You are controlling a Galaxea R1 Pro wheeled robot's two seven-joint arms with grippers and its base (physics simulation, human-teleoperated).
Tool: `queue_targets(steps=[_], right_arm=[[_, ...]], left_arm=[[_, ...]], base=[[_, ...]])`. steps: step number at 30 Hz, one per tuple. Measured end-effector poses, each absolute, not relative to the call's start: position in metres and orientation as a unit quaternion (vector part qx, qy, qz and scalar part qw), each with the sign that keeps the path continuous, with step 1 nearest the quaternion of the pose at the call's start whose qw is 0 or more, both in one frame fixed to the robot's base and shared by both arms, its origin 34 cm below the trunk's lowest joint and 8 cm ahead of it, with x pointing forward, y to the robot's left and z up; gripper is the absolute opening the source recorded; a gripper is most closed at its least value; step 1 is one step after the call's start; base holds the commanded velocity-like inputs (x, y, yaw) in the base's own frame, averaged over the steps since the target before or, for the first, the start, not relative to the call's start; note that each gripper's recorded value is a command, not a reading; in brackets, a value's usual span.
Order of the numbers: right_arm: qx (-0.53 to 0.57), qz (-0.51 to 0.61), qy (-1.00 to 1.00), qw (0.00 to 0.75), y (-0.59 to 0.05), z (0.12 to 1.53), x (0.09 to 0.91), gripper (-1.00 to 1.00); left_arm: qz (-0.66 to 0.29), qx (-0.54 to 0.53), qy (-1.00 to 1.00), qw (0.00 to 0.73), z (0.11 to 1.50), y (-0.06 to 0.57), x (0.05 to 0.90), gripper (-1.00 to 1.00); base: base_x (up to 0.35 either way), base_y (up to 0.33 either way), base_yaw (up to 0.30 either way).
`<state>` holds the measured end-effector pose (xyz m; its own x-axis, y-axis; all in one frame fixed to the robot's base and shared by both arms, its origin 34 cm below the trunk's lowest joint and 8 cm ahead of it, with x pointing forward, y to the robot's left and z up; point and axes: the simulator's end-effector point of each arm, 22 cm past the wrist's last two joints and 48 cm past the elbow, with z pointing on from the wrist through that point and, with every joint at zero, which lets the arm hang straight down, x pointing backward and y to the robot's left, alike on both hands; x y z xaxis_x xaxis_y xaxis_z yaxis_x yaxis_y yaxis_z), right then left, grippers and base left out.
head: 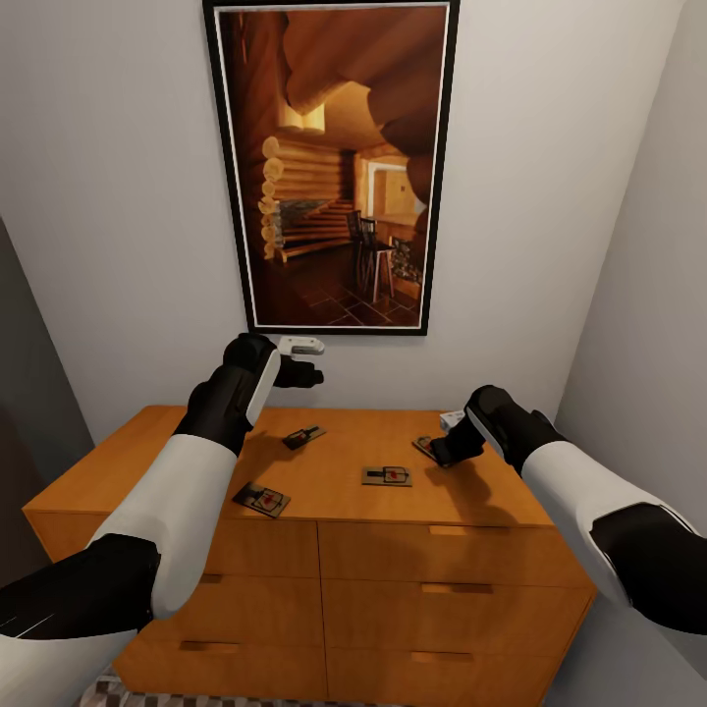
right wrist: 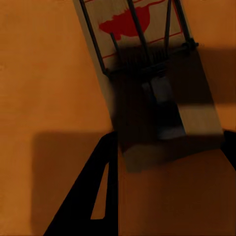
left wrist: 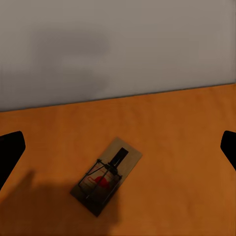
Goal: Take the four mousetraps from the cabinet in the bathroom and place them on the bathroom floor. Make sure all four end up on the same floor surface, and ensure that at least two of them are either under or directly next to the same bathroom sink.
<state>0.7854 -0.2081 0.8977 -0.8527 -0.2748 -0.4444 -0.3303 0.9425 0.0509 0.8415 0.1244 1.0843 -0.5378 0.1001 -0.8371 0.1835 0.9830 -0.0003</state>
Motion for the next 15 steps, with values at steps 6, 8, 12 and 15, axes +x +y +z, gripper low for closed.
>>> queue_targets(steps=[6, 8, 12, 15], right_arm=[[-0.157, 0.061, 0.961, 0.221, -0.21, 0.898, 0.786, -1.0], [-0.156, 0.06, 0.961, 0.221, -0.212, 0.897, 0.786, -1.0], [-0.176, 0.041, 0.936, 0.303, -0.22, 0.961, 0.813, -1.0], [-0.177, 0.041, 0.935, 0.305, -0.219, 0.962, 0.814, -1.0]], left_arm=[[-0.044, 0.081, 0.876, 0.474, 1.085, 0.124, 0.841, 1.0], [-0.044, 0.081, 0.876, 0.474, 1.085, 0.124, 0.841, 1.0], [-0.044, 0.081, 0.876, 0.474, 1.085, 0.124, 0.842, 1.0], [-0.044, 0.081, 0.876, 0.474, 1.085, 0.124, 0.842, 1.0]], base=[[0.0, 0.0, 0.0], [0.0, 0.0, 0.0], [0.0, 0.0, 0.0], [0.0, 0.0, 0.0]])
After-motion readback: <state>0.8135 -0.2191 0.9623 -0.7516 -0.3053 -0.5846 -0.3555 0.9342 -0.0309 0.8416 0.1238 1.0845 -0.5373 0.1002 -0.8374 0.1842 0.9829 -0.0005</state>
